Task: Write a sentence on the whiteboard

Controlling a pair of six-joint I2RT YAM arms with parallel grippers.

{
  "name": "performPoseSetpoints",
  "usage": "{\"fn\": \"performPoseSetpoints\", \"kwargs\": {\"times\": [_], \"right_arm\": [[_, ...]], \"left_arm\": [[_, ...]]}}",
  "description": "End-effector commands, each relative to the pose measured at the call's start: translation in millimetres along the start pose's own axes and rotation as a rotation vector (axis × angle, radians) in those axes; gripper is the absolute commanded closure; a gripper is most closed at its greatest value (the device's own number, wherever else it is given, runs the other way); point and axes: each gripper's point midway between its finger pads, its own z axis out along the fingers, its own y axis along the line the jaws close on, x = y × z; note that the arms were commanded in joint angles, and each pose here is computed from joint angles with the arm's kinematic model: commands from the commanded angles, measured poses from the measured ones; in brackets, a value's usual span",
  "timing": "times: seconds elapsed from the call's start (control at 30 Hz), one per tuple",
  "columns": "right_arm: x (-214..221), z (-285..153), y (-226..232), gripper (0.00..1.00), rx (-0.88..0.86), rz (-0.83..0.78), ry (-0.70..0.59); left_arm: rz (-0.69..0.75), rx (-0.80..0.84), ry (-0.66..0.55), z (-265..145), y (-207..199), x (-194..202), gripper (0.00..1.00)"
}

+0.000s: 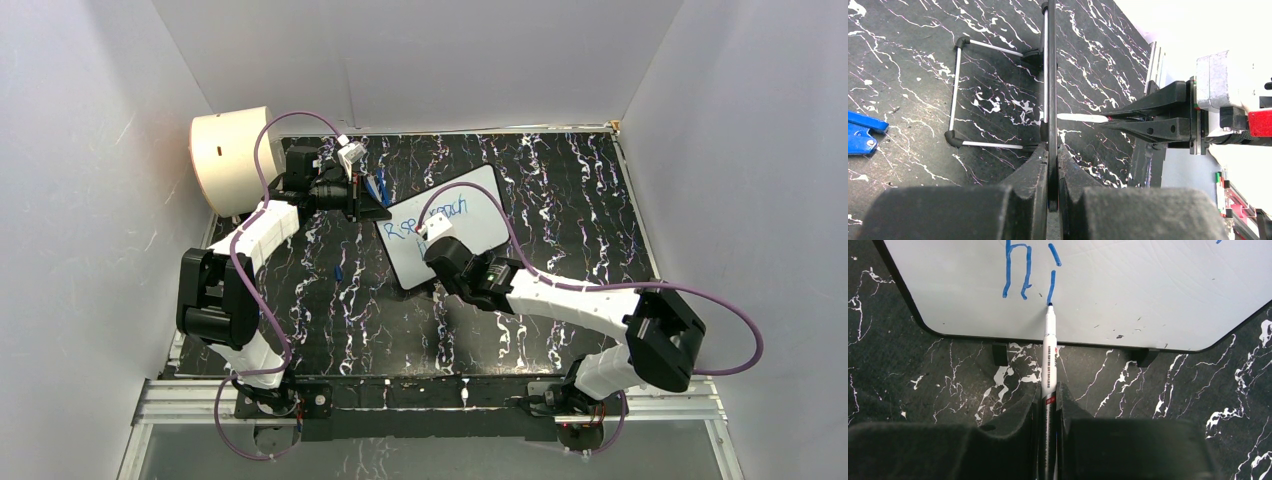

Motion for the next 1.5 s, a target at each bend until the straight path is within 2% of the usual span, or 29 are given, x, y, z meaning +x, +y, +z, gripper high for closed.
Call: {"fn": "performPoseSetpoints", "kwargs": {"times": [0.0,0.6,1.47], "right_arm": [[-29,-11,-11,1.00,0.032,0.052,-0.104],[-41,-10,-23,1.00,0.072,0.101,-0.169],[-45,1,-24,1.00,0.069,0.111,-0.152]], "left_arm": [[0.007,0.029,0.024,3,-13,2,1.00],[0.007,0.027,0.026,3,-13,3,1.00],[0.007,0.033,0.026,3,-13,2,1.00]]}}
